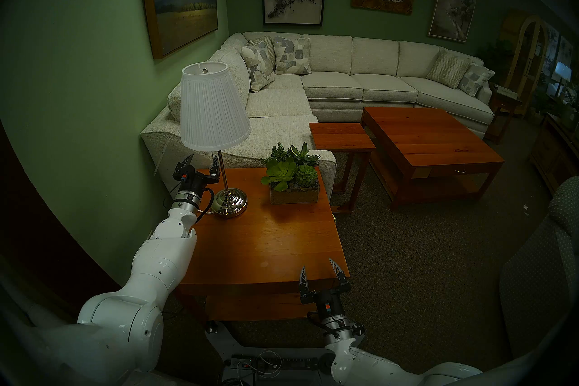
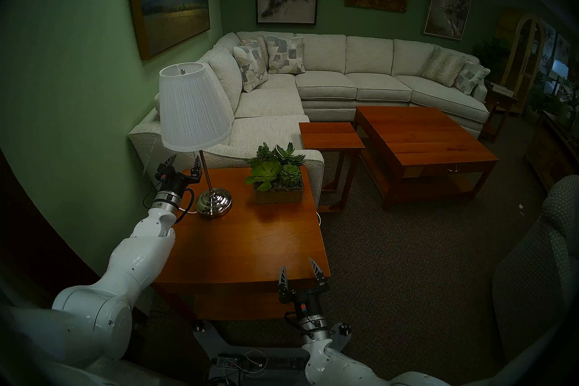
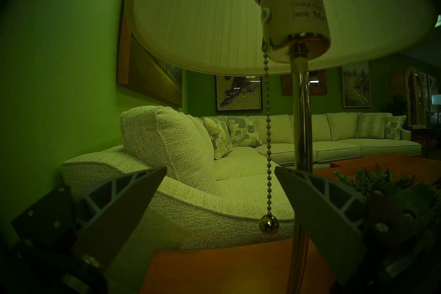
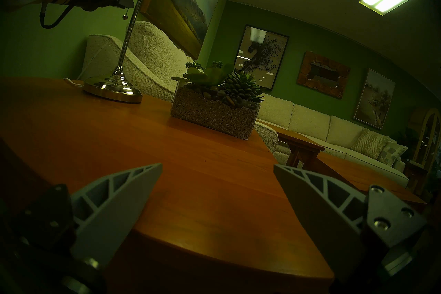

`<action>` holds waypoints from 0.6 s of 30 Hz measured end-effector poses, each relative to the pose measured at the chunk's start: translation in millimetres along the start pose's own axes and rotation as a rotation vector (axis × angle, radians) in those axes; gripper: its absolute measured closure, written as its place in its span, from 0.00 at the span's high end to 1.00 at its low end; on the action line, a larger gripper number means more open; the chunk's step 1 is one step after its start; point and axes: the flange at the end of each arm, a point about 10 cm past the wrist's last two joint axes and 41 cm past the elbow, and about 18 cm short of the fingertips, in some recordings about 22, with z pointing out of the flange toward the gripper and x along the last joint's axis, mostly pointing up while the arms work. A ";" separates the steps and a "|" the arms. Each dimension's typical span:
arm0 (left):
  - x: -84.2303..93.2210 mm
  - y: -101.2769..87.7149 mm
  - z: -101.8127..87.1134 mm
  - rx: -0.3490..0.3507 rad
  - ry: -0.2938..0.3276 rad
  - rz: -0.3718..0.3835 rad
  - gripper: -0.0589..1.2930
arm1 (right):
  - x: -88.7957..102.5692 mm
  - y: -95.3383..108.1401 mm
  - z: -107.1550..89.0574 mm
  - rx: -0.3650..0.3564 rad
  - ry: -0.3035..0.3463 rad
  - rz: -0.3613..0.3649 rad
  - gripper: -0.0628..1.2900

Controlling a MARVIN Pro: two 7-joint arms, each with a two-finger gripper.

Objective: Pull on string to turn on lamp

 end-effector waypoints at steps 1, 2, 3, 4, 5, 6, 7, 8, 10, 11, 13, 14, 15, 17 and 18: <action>-0.7 0.7 0.8 -0.001 0.000 -0.001 0.96 | 0.0 0.0 0.0 0.000 0.000 0.000 0.96; -1.0 1.2 1.6 -0.001 0.001 -0.002 0.96 | 0.0 0.0 0.0 0.000 0.000 0.000 0.96; -1.4 1.8 2.7 -0.002 0.002 -0.004 0.96 | 0.0 0.0 0.0 0.000 0.000 0.000 0.96; -1.5 1.9 3.3 -0.002 0.003 -0.004 0.96 | 0.0 0.0 0.0 0.000 0.000 0.000 0.96; -1.7 1.9 4.2 -0.001 0.004 -0.005 0.96 | 0.0 0.0 0.0 0.000 0.000 0.000 0.96; -1.8 1.5 5.0 0.000 0.005 -0.004 0.96 | 0.0 0.0 0.0 0.000 0.000 0.000 0.96; -1.9 1.0 5.5 0.001 0.006 -0.004 0.96 | 0.0 0.0 0.0 0.000 0.000 0.000 0.96; -1.8 0.2 6.4 0.002 0.008 -0.004 0.96 | 0.0 0.0 0.0 0.000 0.000 0.000 0.96; -1.1 -0.9 8.0 0.003 0.012 -0.003 0.96 | 0.0 0.0 0.0 0.000 0.000 0.000 0.96; -0.8 -1.4 8.6 0.003 0.014 -0.002 0.96 | 0.0 0.0 0.0 0.000 0.000 0.000 0.96; 0.6 -3.4 10.5 0.004 0.021 0.001 0.96 | 0.0 0.0 0.0 0.000 0.000 0.000 0.96; 1.2 -4.6 11.4 0.005 0.025 0.002 0.96 | 0.0 0.0 0.0 0.000 0.000 0.000 0.96; 1.6 -5.5 11.9 0.006 0.028 0.004 0.96 | 0.0 0.0 0.0 0.000 0.000 0.000 0.96; 2.2 -7.3 12.8 0.007 0.033 0.006 0.96 | 0.0 0.0 0.0 0.000 0.000 0.000 0.96; 2.5 -8.4 13.3 0.008 0.038 0.008 0.95 | 0.0 0.0 0.0 0.000 0.000 0.000 0.96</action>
